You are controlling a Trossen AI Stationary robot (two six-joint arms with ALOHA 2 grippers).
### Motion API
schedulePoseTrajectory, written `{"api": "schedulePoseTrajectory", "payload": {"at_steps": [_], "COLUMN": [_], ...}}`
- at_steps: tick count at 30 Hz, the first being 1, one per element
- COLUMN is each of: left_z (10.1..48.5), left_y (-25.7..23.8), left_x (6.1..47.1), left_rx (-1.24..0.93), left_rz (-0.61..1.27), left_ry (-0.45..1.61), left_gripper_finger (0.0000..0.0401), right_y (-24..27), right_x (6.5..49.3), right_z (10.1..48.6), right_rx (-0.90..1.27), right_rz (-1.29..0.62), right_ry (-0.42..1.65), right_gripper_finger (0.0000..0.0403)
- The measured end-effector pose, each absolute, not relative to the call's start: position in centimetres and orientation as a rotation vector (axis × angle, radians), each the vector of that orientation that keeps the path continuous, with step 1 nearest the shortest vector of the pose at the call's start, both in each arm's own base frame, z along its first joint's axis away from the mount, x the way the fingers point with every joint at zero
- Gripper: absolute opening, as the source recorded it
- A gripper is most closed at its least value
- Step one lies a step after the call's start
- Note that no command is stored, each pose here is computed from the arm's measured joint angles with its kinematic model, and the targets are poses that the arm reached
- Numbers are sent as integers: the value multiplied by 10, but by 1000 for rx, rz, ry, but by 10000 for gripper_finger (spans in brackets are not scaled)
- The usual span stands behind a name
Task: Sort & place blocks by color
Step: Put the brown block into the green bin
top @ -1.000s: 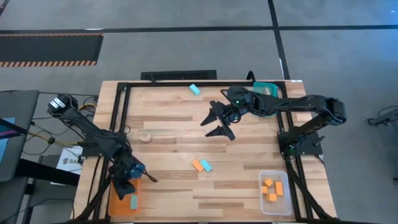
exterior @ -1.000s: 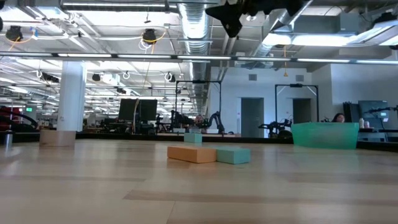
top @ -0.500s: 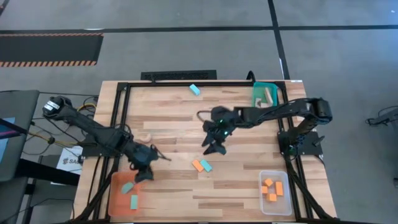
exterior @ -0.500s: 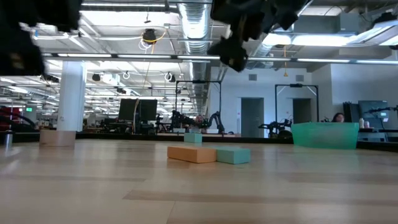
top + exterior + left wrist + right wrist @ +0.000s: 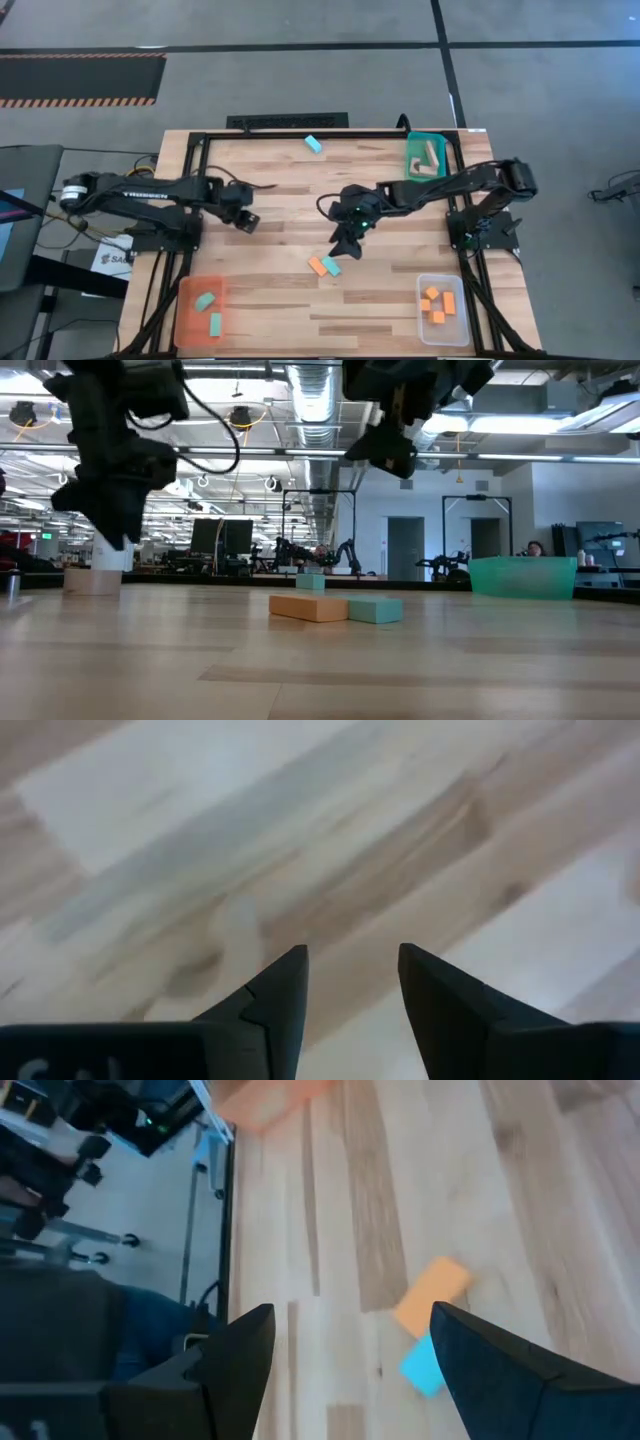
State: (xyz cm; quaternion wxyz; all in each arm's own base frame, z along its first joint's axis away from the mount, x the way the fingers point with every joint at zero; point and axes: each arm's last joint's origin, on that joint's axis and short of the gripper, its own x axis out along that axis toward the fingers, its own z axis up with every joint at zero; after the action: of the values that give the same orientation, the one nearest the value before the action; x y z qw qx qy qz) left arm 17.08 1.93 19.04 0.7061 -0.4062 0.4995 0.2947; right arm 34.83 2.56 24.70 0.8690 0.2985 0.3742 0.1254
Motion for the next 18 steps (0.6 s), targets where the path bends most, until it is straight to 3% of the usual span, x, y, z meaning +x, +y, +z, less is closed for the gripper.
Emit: {"api": "schedulePoseTrajectory", "payload": {"at_steps": [18], "left_z": [177], "left_y": [36], "left_x": [161], "left_rx": [-673], "left_rz": [632], "left_ry": [1331], "left_gripper_finger": [199], "right_y": [9], "right_x": [339], "right_z": [248], "right_rx": [613], "right_rz": [283], "right_ry": [838], "right_gripper_finger": [291]}}
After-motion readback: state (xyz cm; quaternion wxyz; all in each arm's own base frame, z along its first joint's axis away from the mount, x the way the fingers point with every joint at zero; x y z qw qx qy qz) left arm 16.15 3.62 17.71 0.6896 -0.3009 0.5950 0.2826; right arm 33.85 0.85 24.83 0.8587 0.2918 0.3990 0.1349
